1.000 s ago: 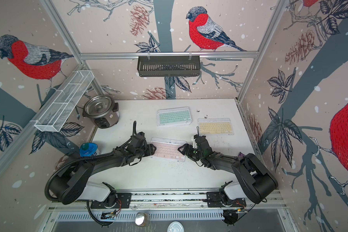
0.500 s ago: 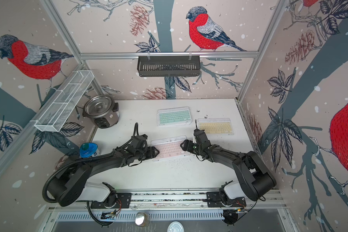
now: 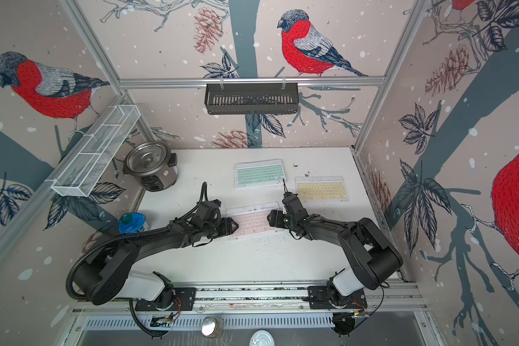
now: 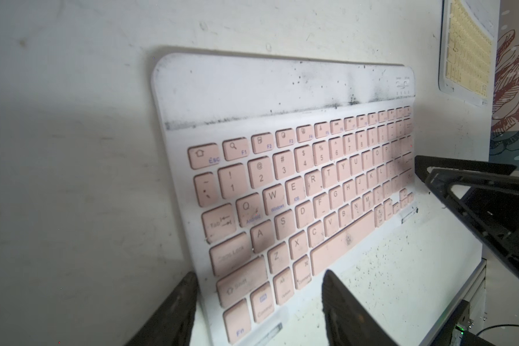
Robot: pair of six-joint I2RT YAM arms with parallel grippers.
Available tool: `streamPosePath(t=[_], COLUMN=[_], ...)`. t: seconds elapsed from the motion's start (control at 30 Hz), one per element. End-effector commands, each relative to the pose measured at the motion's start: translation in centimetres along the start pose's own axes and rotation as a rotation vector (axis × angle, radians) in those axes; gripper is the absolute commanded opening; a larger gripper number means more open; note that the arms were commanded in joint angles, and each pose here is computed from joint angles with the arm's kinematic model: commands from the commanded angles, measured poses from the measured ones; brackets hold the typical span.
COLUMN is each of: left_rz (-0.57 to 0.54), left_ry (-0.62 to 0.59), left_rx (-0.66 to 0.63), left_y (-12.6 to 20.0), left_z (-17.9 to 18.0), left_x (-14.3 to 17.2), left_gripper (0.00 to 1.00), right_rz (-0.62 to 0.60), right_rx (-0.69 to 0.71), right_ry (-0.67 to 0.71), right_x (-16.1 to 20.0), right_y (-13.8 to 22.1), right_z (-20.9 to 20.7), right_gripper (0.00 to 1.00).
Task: Stack the numeric keypads
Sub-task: Pick up the numeric keypad from the center of the board.
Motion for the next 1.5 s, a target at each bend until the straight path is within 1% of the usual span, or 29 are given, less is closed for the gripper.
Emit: streamPosePath(t=[0.0, 0.07, 0.17, 0.3, 0.4, 0.5, 0.7, 0.8, 0.93, 0.97, 1.03, 1.23, 1.47], left_rz=[0.051, 0.061, 0.073, 0.086, 0.092, 0.093, 0.095, 0.094, 0.091, 0.089, 0.087, 0.087, 0.082], left_ry=[0.017, 0.020, 0.021, 0.016, 0.018, 0.019, 0.020, 0.021, 0.025, 0.025, 0.027, 0.028, 0.030], left_rx=[-0.016, -0.015, -0.012, -0.011, -0.009, -0.012, -0.020, -0.025, -0.034, -0.037, -0.038, -0.045, -0.050], left_y=[-0.3, -0.5, -0.7, -0.9, -1.0, -1.0, -1.1, -1.1, -1.0, -1.0, -1.1, -1.2, -1.1], left_z=[0.7, 0.8, 1.0, 1.1, 1.3, 1.4, 1.6, 1.7, 1.8, 1.9, 1.9, 2.0, 2.1], left_x=[0.9, 1.2, 1.5, 2.0, 2.3, 2.3, 2.4, 2.5, 2.4, 2.4, 2.4, 2.4, 2.3], left_gripper=[0.66, 0.66, 0.66, 0.66, 0.66, 0.66, 0.65, 0.65, 0.65, 0.66, 0.66, 0.65, 0.65], right_rz=[0.089, 0.071, 0.017, -0.051, -0.070, -0.074, -0.057, -0.066, -0.077, -0.106, -0.103, -0.090, -0.079], right_rx=[-0.148, -0.238, -0.387, -0.550, -0.626, -0.650, -0.624, -0.579, -0.454, -0.439, -0.388, -0.347, -0.312], right_ry=[-0.025, -0.042, -0.062, -0.098, -0.110, -0.114, -0.112, -0.114, -0.103, -0.083, -0.064, -0.051, -0.052], right_x=[1.7, 1.4, -0.1, -1.8, -2.1, -2.0, -1.1, -1.0, -1.5, -2.1, -2.2, -2.4, -2.1], right_y=[0.1, 0.7, 2.4, 4.7, 5.9, 6.4, 6.6, 6.6, 6.5, 7.1, 7.1, 6.9, 6.5], right_z=[2.3, 3.6, 5.3, 6.4, 7.0, 7.2, 6.6, 5.9, 4.4, 4.4, 4.0, 3.5, 2.9], right_gripper=[0.79, 0.78, 0.77, 0.76, 0.75, 0.74, 0.74, 0.73, 0.71, 0.70, 0.69, 0.63, 0.51])
Point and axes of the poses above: each gripper's point midway between its finger pads, its own y axis back along the fingers, its own z axis along the line the jaws close on, x = y × z, the point moved 4 cm from there along y, back along the fingers, and after that the axes turned 10 degrees about y, right-handed, at the moved point
